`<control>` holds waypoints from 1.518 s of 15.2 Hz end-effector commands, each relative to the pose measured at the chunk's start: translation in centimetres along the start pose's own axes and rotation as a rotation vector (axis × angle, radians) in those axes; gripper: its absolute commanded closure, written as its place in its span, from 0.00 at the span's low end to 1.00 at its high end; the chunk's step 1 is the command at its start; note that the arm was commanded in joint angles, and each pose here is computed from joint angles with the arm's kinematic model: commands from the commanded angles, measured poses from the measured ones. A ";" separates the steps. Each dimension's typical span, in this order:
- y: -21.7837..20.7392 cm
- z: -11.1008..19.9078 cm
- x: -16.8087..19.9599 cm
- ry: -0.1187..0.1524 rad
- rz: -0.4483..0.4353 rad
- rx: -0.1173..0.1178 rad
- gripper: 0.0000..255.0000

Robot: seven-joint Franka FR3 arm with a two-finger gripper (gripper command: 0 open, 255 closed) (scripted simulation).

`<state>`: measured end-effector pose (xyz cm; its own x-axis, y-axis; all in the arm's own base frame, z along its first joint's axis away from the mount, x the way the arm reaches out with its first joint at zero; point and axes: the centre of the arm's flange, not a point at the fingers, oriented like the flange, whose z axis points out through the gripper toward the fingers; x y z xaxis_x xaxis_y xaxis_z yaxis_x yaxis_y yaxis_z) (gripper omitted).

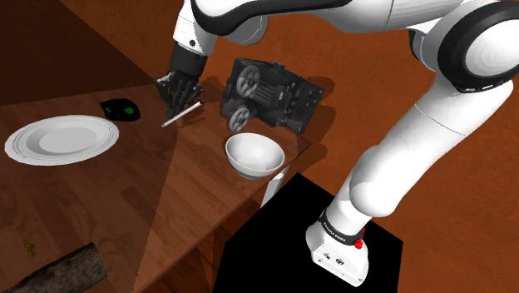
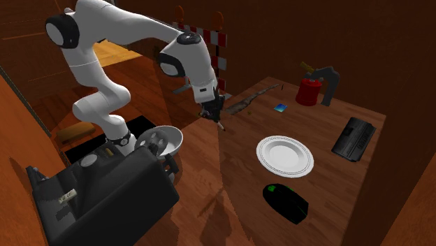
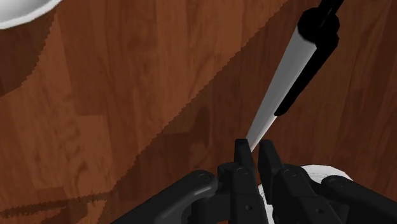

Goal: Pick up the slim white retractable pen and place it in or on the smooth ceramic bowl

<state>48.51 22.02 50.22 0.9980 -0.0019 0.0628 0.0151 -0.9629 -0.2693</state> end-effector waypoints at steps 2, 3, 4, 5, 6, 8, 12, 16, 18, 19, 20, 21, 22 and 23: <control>2.9 -0.9 -2.3 0.000 -0.001 0.001 1.00; 4.0 -1.3 -3.0 0.000 -0.001 0.001 1.00; 5.0 -1.7 -3.7 0.000 -0.001 0.001 1.00; 6.1 -2.1 -4.4 0.000 -0.001 0.001 1.00; 7.1 -2.5 -5.1 0.000 -0.001 0.001 1.00; 9.2 -3.3 -6.5 0.000 -0.001 0.001 1.00; 13.4 -5.0 -9.3 0.000 -0.001 0.001 1.00; 17.4 -6.5 -11.9 0.000 -0.001 0.001 1.00; 17.7 -5.5 -12.0 0.000 -0.001 0.001 1.00; 17.8 -5.0 -12.0 0.000 -0.001 0.001 1.00; 18.0 -4.4 -12.0 0.000 -0.001 0.001 1.00; 18.1 -3.9 -12.1 0.000 -0.001 0.001 1.00; 18.3 -3.4 -12.1 0.000 -0.001 0.001 1.00; 18.4 -2.9 -12.1 0.000 -0.001 0.001 1.00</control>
<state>36.42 3.58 47.90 0.9981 -0.0009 0.0623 0.0160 -0.9627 -0.2701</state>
